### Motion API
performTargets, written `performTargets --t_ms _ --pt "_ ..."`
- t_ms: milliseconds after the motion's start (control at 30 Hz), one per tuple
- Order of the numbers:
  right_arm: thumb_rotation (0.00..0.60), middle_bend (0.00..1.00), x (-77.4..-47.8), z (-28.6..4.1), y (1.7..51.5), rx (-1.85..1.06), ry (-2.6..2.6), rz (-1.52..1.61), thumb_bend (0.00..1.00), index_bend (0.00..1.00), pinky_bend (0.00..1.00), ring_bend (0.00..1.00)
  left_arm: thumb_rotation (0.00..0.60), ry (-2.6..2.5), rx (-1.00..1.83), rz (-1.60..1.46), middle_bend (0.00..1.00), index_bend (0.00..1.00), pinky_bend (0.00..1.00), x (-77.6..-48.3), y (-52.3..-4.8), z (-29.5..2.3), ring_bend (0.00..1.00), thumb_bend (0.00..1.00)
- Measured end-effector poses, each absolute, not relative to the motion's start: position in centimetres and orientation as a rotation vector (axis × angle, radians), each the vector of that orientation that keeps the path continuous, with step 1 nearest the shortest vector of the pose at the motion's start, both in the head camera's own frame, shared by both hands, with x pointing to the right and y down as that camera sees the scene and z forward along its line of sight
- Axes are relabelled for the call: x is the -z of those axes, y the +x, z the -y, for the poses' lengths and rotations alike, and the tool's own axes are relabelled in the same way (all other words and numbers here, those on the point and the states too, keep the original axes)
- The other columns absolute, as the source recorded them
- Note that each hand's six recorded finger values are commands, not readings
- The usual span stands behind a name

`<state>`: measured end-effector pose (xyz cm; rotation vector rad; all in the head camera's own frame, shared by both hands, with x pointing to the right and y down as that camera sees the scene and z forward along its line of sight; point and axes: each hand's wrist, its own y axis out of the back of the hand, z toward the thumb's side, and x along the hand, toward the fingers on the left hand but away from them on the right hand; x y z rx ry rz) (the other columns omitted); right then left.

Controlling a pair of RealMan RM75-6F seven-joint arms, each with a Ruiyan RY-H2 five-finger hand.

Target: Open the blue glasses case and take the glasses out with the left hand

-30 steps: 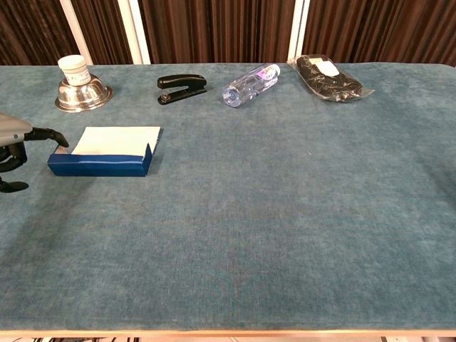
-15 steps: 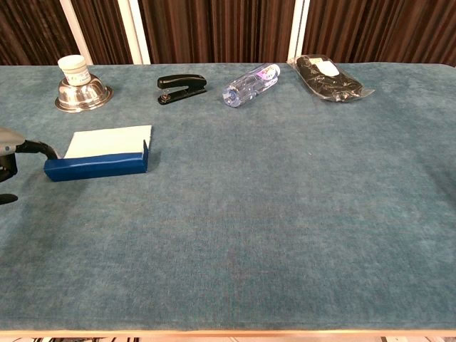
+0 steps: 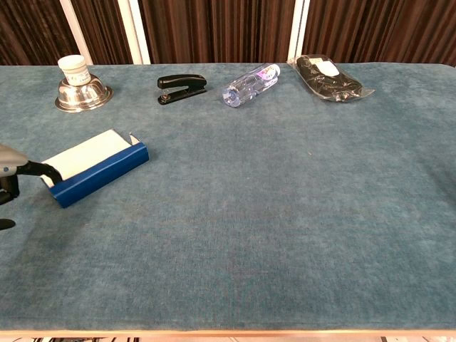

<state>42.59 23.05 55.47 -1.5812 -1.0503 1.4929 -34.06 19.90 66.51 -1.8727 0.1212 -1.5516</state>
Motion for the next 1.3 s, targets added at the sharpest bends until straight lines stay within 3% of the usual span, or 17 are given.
performTargets --t_ms 1300 --pt "0.600 0.00 -55.5 -23.0 42.6 -1.493 -1.592 1.060 0.11 0.00 0.23 0.00 0.600 -1.960 1.376 -0.106 0.85 0.14 0.83 -67.2 -24.1 -19.2 0.76 0.30"
